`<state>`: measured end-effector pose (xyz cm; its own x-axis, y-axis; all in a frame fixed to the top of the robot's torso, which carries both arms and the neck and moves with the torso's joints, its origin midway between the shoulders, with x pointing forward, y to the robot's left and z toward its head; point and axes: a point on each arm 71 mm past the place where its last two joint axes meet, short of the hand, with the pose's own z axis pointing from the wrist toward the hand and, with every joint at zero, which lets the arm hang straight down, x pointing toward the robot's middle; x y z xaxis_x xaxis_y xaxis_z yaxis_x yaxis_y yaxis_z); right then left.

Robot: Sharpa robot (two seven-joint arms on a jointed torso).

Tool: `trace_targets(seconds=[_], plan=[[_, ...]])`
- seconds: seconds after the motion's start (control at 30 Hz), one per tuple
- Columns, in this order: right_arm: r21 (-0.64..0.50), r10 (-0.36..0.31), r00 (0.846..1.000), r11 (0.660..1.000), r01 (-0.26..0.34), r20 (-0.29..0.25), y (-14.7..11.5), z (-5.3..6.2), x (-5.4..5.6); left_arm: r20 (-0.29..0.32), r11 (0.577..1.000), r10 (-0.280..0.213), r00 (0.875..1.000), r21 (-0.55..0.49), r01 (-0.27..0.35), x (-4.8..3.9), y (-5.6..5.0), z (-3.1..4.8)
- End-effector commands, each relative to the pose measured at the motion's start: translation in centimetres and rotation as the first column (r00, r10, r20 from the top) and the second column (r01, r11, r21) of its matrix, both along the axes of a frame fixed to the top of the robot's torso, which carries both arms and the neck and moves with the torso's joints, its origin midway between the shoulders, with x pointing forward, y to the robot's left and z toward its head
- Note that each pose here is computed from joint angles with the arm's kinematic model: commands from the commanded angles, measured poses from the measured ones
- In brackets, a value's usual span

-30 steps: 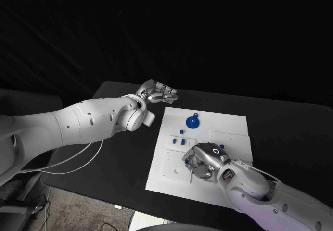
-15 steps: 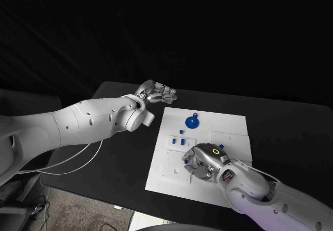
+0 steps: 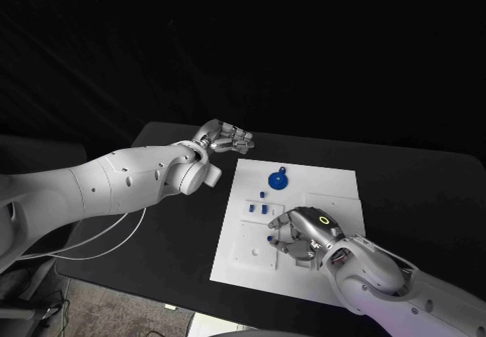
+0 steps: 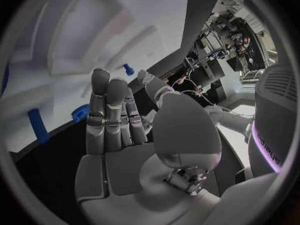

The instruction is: Assemble the parts on the task board

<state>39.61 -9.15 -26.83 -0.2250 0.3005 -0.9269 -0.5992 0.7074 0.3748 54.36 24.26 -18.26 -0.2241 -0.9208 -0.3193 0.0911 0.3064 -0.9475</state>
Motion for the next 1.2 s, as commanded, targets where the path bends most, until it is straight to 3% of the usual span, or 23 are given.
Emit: trace_targets(seconds=[0.03,0.27,0.57,0.83,1.2], plan=[[0.1,-0.02,1.0,0.995,0.021,-0.013,-0.4,1.2,0.2,0.001,1.0,-0.012,1.0,-0.009,0.012,0.02,-0.1,0.11],[0.098,-0.033,0.997,0.994,0.04,-0.074,-2.4,3.4,1.5,0.0,1.0,-0.013,1.0,-0.011,0.013,0.05,-0.1,0.09],[-0.101,-0.062,0.996,0.993,0.054,-0.071,-6.1,5.2,3.7,-0.002,1.0,-0.014,1.0,-0.011,0.014,0.09,-0.1,0.07],[-0.231,-0.11,0.989,0.969,0.085,-0.096,-8.3,5.0,4.9,-0.004,1.0,-0.016,1.0,-0.011,0.016,0.13,-0.1,0.03],[-0.308,-0.134,0.986,0.946,0.099,-0.095,-8.7,4.3,5.6,-0.005,1.0,-0.019,1.0,-0.012,0.019,0.15,-0.2,0.01]])
